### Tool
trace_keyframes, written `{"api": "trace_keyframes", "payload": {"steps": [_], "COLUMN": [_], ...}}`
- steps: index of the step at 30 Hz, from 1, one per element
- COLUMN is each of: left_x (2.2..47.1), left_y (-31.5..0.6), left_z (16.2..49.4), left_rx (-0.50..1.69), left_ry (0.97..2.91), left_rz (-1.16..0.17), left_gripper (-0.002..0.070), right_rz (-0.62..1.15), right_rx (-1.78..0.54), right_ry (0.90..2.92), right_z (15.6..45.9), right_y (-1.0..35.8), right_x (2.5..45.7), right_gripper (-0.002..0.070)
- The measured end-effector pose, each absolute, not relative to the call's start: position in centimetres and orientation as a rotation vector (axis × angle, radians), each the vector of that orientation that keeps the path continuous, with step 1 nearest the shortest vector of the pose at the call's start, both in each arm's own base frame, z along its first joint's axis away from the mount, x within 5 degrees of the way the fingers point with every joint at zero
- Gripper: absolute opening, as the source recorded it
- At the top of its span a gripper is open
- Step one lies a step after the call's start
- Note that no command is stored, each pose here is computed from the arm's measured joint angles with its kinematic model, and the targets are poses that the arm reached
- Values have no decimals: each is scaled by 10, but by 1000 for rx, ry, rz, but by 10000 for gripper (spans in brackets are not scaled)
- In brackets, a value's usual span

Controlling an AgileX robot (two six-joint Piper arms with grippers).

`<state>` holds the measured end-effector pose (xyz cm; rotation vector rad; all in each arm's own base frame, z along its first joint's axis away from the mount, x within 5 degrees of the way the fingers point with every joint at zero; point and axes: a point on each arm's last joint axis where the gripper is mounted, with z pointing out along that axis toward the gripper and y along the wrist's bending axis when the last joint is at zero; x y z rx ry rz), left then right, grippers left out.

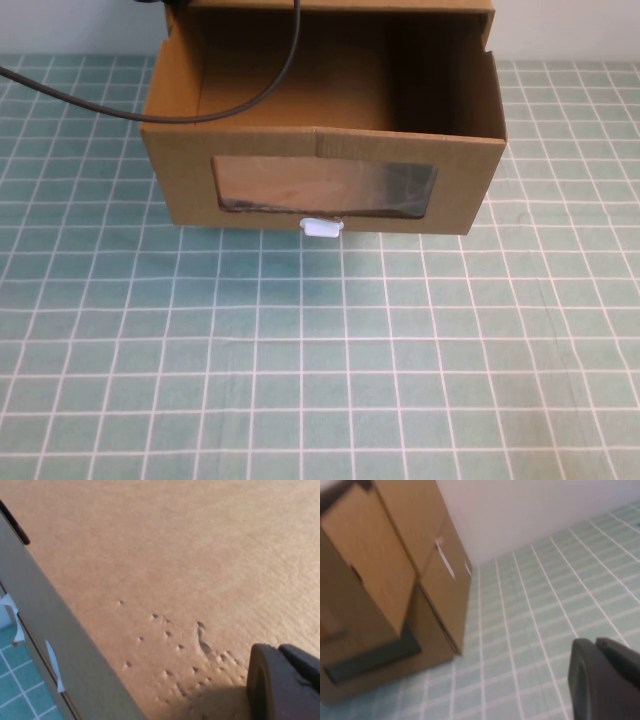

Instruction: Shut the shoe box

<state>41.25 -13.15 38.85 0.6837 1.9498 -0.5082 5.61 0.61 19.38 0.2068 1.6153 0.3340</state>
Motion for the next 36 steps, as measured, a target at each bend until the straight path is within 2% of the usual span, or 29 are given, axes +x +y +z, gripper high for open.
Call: {"api": "trace_keyframes", "payload": {"steps": [5, 8, 11, 14, 19, 24, 31, 34, 36], "left_x": [412, 412, 412, 412, 412, 412, 413, 413, 413], "left_y": [-131, -132, -132, -132, -132, -132, -132, -132, -132], "left_z": [389, 389, 389, 389, 390, 390, 390, 389, 389], "left_rx": [684, 685, 685, 685, 685, 685, 683, 682, 683], "left_ry": [1950, 1949, 1947, 1947, 1945, 1945, 1944, 1944, 1944], "left_rz": [-508, -509, -509, -508, -508, -508, -507, -503, -501], "left_gripper": [-5, -5, -5, -5, -5, -5, -5, -5, -5], "right_rz": [468, 575, 654, 697, 643, 612, 610, 641, 670], "right_rx": [356, 456, 456, 398, 167, -38, -210, -322, -453], "right_ry": [1431, 1407, 1495, 1605, 1990, 2352, 2510, 2514, 2473], "right_z": [208, 209, 219, 248, 290, 316, 326, 333, 340], "right_y": [2, 1, 8, 16, 32, 42, 52, 71, 97], "right_x": [56, 56, 52, 47, 53, 90, 160, 183, 192], "right_gripper": [-11, -11, -11, -11, -11, -11, -11, -11, -11]}}
